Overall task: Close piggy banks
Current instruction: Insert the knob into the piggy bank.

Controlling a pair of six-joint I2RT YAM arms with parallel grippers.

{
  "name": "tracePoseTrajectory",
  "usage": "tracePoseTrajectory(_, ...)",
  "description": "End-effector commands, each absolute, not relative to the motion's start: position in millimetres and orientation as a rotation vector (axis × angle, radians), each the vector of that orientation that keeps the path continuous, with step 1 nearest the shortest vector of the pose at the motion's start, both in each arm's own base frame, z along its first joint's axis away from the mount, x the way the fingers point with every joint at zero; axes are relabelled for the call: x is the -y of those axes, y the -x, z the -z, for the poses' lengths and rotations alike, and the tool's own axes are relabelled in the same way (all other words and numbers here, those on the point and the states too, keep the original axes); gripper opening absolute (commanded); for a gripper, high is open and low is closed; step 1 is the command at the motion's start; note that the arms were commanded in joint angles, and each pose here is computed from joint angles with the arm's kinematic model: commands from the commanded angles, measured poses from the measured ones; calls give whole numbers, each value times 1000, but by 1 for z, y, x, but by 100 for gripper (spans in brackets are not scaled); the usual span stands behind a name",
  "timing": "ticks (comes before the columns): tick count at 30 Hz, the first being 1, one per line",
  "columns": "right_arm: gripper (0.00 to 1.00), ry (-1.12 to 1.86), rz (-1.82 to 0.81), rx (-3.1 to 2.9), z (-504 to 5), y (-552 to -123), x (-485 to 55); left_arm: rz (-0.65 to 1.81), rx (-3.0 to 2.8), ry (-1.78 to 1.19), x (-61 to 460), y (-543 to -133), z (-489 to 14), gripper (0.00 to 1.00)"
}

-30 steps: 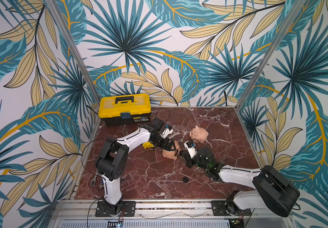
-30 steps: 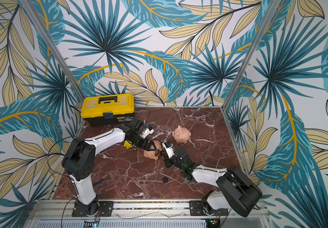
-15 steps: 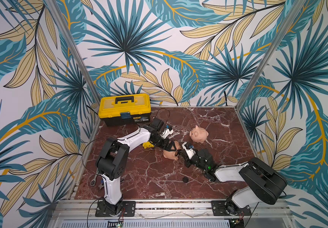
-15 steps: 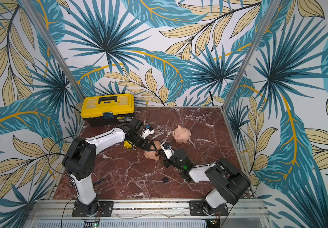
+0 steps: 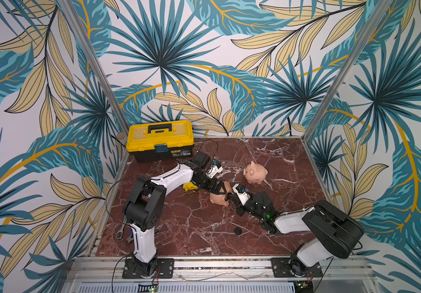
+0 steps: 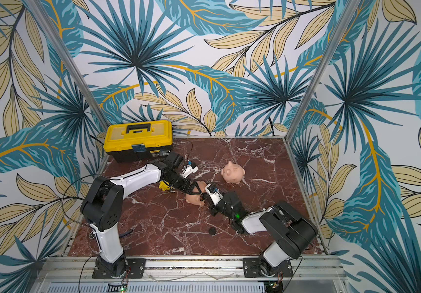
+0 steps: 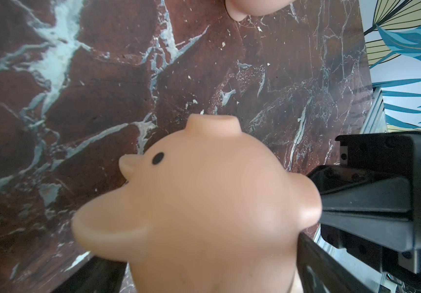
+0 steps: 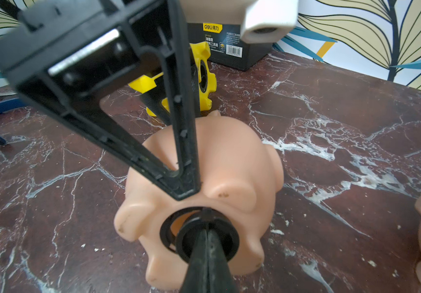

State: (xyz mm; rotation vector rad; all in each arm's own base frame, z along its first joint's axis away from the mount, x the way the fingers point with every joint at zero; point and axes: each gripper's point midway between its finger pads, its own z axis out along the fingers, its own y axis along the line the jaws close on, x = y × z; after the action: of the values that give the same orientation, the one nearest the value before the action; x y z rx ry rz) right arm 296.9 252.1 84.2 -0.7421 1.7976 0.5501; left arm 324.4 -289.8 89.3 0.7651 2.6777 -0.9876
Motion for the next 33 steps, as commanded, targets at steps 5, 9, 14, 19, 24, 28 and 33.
tracePoseTrajectory(5,0,761,-565,-1798,-77,-293,-253,970,-2756,-765,284,-315,-68,99)
tracePoseTrajectory(9,0,756,-567,-1791,-79,-294,-254,979,-2751,-766,285,-315,-69,99)
tracePoseTrajectory(14,0,759,-571,-1790,-80,-295,-255,976,-2753,-764,285,-316,-69,99)
tracePoseTrajectory(19,0,761,-578,-1801,-76,-295,-256,978,-2758,-762,285,-316,-67,99)
tracePoseTrajectory(24,0,763,-593,-1801,-77,-295,-259,984,-2753,-764,286,-317,-69,99)
tracePoseTrajectory(28,0,738,-603,-1816,-77,-298,-260,986,-2755,-763,287,-317,-68,99)
tracePoseTrajectory(33,0,700,-610,-1807,-81,-301,-259,997,-2756,-764,287,-316,-68,99)
